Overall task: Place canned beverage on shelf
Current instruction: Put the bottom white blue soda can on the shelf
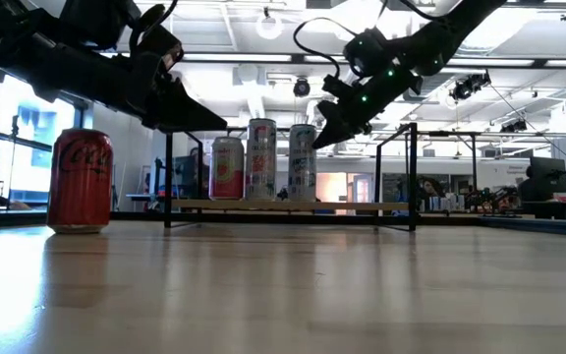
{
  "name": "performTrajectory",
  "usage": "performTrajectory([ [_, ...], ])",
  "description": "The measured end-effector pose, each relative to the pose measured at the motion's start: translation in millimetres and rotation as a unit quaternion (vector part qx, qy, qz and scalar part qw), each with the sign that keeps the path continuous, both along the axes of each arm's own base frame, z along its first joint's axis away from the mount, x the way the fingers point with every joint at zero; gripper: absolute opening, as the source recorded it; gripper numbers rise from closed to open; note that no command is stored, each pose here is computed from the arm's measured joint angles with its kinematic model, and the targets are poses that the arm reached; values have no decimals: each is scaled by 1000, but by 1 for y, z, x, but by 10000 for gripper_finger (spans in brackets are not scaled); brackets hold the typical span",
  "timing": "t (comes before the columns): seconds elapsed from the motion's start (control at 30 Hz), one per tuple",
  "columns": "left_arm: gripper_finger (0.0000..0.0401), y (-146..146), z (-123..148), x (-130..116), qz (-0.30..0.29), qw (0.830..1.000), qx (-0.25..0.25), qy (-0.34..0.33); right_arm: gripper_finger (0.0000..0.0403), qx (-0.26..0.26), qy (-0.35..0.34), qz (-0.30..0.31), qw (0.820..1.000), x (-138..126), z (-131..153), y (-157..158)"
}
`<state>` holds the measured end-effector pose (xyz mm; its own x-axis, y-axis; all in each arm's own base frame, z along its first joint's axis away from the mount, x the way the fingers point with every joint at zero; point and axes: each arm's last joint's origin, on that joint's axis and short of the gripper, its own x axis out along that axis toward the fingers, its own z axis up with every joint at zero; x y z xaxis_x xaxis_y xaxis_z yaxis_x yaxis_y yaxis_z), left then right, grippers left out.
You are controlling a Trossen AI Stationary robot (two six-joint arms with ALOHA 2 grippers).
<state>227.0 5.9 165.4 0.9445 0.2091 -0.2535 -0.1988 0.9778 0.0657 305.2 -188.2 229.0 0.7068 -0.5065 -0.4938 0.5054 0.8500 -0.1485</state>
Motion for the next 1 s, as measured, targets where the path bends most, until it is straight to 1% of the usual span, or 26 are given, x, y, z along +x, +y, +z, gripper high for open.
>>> performTrajectory([
  [0.17,1,0,0,0,0,1000,0,0,0,1,-6,7,1000,5,-7,-4],
  [0.3,1,0,0,0,0,1000,0,0,0,3,9,13,1000,9,-19,-6],
  [0.57,1,0,0,0,0,1000,0,0,0,3,11,22,1000,10,-18,-2],
  [0.67,1,0,0,0,0,1000,0,0,0,11,15,28,999,12,-23,-1],
  [1.0,0,0,0,0,0,1000,-1,2,0,-2,-9,8,1000,21,-37,-11],
])
